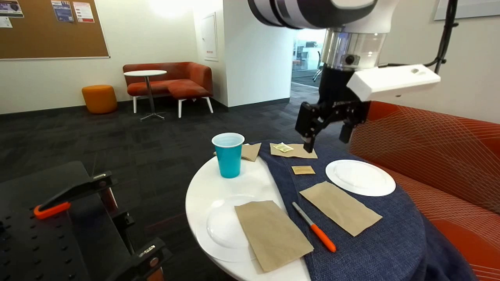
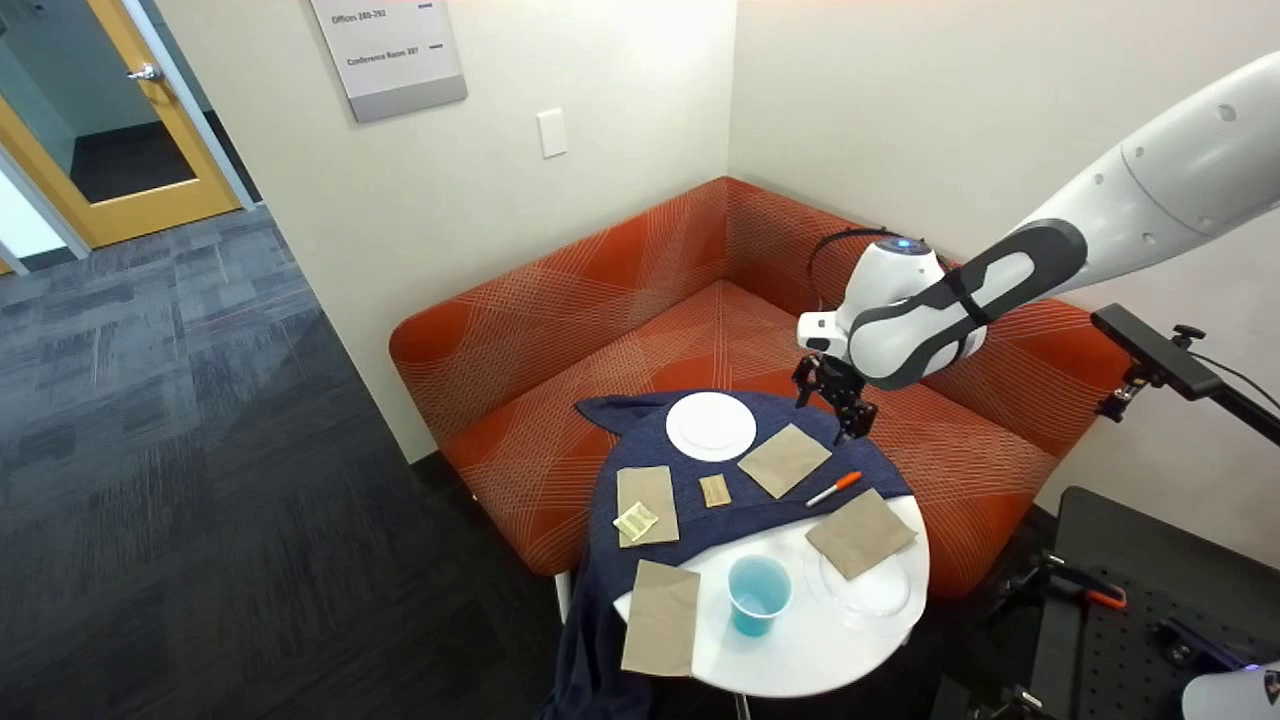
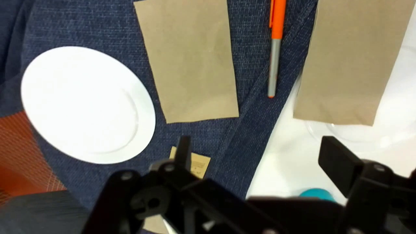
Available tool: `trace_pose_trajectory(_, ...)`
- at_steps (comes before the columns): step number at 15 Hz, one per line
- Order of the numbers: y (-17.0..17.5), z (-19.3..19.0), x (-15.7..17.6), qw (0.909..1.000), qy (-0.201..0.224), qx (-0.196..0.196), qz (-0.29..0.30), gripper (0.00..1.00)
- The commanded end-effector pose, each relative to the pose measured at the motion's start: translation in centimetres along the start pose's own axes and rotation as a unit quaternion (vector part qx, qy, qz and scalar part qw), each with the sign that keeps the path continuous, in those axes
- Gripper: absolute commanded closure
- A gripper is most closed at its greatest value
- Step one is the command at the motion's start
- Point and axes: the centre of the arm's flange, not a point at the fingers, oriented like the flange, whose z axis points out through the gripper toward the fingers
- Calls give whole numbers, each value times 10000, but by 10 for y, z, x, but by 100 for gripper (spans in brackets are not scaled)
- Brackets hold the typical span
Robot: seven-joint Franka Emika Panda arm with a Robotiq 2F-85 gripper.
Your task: Pick up the pen from the light blue cup and put it on the table.
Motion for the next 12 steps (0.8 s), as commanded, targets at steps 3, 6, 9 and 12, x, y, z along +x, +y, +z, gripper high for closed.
trace_pose_trajectory(3, -7, -88, 18, 9998, 145, -105, -79, 0)
trace_pose_trajectory(6, -10, -126, 24, 9999, 129, -73, -71, 0)
trace_pose_trajectory(9, -16, -157, 25, 9999, 91, -52, -80, 0)
trace_pose_trajectory(12, -5, -151, 25, 10000, 71, -20, -22, 0)
